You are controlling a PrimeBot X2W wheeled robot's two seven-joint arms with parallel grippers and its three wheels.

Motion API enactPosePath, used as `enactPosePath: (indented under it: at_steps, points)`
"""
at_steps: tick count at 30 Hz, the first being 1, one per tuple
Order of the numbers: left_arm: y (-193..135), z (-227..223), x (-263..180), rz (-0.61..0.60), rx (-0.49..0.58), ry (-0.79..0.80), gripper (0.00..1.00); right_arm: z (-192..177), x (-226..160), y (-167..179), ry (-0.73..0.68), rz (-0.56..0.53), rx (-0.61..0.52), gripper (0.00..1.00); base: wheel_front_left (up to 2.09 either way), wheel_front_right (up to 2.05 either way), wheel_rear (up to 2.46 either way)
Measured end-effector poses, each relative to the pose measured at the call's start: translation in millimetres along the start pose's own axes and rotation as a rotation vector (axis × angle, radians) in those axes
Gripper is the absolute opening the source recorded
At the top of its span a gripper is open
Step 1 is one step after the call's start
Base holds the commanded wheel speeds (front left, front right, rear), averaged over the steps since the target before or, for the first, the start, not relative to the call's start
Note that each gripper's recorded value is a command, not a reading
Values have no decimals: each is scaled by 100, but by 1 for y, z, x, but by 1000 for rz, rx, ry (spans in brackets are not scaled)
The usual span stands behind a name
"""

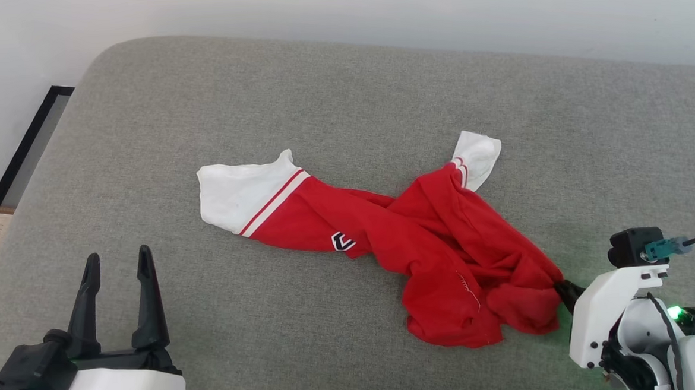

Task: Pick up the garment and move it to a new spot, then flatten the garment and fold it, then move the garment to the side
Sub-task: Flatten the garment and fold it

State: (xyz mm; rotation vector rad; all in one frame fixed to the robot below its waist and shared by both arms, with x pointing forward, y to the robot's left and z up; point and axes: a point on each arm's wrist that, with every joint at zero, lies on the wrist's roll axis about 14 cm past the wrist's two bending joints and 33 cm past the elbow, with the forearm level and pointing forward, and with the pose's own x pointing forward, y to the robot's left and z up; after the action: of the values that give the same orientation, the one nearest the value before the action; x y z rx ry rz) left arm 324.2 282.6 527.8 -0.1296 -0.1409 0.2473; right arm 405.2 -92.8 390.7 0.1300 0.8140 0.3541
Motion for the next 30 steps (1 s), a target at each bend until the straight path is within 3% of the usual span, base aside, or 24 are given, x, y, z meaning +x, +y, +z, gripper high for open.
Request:
enactPosePath:
  at_steps: [1, 2, 3, 9, 19, 30]
  points:
    - [0, -1, 0, -1, 3, 2, 100, 1, -1, 1, -4, 2, -4, 53, 0, 0, 0]
    - [-1, -2, 0, -3, 1, 3, 100, 2, -1, 2, -9, 3, -5, 80, 0, 0, 0]
    - [-1, -2, 0, -1, 0, 4, 100, 3, -2, 3, -11, 5, -5, 100, 0, 0, 0]
    - [1, -2, -1, -5, 15, 2, 100, 24, -10, 22, -65, 45, -56, 100, 0, 0, 0]
    - [4, -7, -12, 12, 3, 15, 100, 90, -25, 52, -218, 103, -161, 100, 0, 0, 0]
    - [15, 0, -25, 68, 9, -8, 100, 123, 9, 66, -209, 129, -238, 100, 0, 0, 0]
